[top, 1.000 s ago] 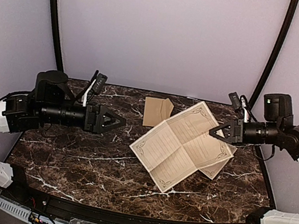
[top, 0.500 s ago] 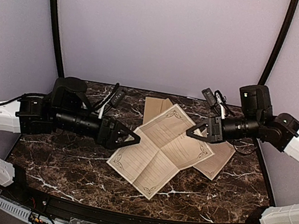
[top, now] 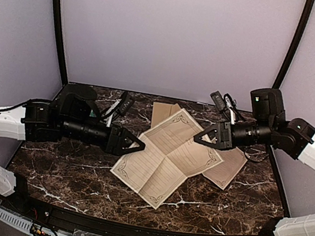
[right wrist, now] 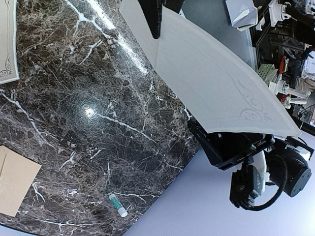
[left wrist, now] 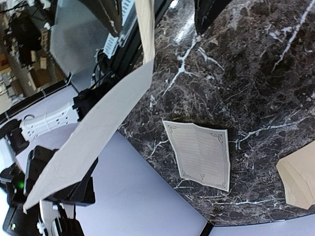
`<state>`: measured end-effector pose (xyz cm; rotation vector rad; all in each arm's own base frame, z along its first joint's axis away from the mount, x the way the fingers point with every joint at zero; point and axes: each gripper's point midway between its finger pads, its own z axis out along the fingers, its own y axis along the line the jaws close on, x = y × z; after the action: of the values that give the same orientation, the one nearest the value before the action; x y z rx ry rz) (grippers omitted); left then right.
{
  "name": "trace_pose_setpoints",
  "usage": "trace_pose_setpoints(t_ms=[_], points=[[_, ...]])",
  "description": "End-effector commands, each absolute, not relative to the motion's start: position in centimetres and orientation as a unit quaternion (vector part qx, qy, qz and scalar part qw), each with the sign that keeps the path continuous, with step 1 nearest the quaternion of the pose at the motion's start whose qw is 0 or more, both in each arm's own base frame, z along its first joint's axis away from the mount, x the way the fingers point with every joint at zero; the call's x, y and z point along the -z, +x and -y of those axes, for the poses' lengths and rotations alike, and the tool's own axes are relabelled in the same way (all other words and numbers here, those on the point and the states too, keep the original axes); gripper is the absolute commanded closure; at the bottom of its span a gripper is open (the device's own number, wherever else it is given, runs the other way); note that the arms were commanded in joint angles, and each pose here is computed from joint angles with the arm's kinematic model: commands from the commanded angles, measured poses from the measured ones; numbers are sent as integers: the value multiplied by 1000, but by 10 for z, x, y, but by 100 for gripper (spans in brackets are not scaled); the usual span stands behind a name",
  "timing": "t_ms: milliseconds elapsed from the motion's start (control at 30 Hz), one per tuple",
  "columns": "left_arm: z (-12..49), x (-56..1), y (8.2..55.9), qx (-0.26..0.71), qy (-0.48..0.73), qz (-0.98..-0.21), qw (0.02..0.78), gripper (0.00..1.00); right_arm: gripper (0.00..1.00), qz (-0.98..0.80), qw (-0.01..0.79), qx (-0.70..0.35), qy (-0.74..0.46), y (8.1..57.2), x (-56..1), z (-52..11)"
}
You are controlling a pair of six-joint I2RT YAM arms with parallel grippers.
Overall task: Place the letter into the envelope and seal it
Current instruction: Fold the letter.
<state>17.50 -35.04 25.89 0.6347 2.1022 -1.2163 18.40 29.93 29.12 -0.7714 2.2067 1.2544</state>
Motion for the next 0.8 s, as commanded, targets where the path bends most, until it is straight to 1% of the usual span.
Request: trace_pose_setpoints(t_ms=[0,33,67,133,233,367,433,467,533,600,633,667,767], points=[[355,-266,175,466,241,-792,311,55,100,-785,276,-470,-295,184,-316,-304],[356,-265,176,465,239,-794,310,58,100,-785,276,-470,-294,184,-316,-304],[355,-265,176,464,238,-795,310,63,100,-784,277,-470,-295,184,-316,-304],[355,-264,177,464,234,-796,312,68,100,-785,276,-470,-296,183,-316,-304],[356,-263,178,463,231,-797,311,71,100,-784,277,-470,-297,182,-317,-304],[356,-262,178,462,230,-798,311,88,100,-784,277,-470,-297,182,-317,-304],[355,-262,179,462,229,-798,312,99,100,-784,279,-470,-295,182,-318,-303],[355,-262,179,461,227,-799,312,100,99,-783,281,-470,-294,183,-320,-303],[351,-262,183,453,217,-803,321,100,75,-780,286,-473,-293,181,-324,-302],[345,-265,187,448,204,-804,334,100,53,-774,297,-476,-293,180,-331,-299],[343,-266,188,448,198,-804,336,100,44,-771,305,-477,-292,180,-336,-298],[340,-269,188,450,194,-801,344,100,36,-766,314,-480,-290,179,-342,-296],[336,-281,184,465,193,-786,357,100,24,-751,346,-487,-281,177,-361,-288]])
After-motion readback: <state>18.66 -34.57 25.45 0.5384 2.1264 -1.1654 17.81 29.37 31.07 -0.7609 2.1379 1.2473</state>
